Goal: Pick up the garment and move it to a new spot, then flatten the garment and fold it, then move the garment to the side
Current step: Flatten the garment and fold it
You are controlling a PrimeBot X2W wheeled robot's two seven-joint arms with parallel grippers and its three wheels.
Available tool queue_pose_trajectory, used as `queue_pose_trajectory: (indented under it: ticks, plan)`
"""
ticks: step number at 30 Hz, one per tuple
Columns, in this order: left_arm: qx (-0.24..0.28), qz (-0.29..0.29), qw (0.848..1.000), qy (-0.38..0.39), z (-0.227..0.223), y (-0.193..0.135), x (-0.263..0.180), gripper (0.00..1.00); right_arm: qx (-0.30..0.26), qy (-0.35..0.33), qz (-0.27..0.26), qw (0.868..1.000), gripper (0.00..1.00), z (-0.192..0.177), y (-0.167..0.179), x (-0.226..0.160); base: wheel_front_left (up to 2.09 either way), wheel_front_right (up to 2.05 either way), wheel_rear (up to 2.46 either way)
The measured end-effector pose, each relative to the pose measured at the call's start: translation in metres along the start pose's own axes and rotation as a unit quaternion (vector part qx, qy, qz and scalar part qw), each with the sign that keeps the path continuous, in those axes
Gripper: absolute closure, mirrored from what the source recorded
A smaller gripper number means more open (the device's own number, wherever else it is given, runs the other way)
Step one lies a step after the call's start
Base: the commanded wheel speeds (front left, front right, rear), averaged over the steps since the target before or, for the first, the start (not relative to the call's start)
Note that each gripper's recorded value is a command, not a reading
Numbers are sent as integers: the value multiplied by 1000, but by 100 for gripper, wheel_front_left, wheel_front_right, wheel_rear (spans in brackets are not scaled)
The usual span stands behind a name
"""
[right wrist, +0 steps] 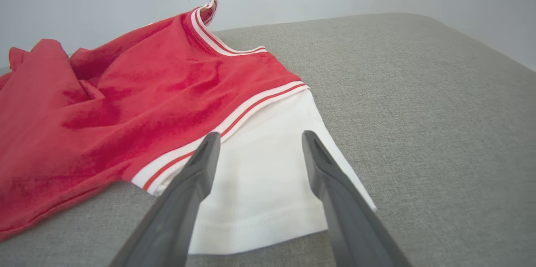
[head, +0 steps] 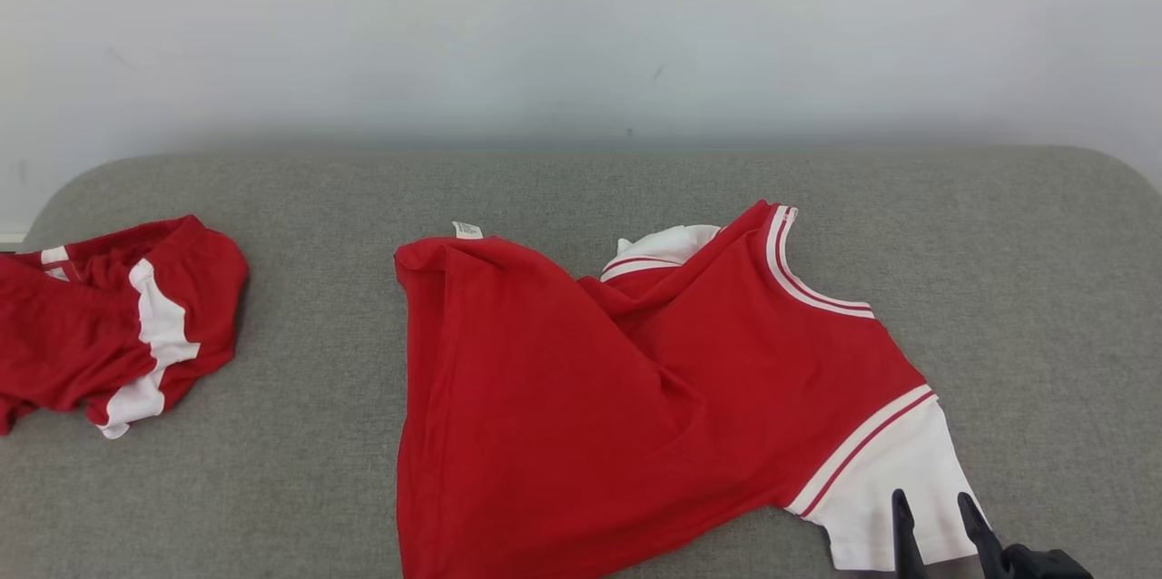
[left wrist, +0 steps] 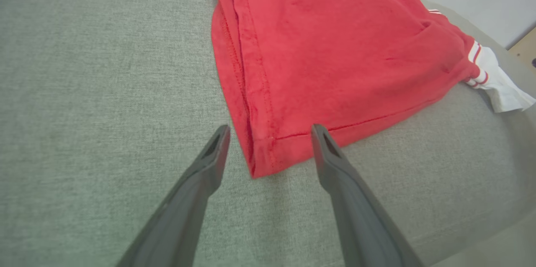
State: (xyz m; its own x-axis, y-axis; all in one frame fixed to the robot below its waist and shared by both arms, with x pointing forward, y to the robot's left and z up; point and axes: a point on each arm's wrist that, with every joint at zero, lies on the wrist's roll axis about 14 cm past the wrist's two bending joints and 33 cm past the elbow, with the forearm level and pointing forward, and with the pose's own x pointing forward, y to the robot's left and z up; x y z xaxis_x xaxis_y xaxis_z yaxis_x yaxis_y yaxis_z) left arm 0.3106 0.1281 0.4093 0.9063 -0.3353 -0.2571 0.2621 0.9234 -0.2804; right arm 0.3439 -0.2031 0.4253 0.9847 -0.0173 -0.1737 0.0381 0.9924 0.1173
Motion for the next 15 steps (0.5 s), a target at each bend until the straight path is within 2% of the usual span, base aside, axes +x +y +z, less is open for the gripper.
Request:
queue_pose_trajectory:
  ticks: [7,15]
  plan:
    - [12,-7,1000,25,-17,-4,-1,0,-33,20,-21,999,0,-10,-18,-4,0,0,0]
    - [8,-11,999,41,-24,-5,8,0,-43,41,-39,997,0,-18,-34,2,0,0,0]
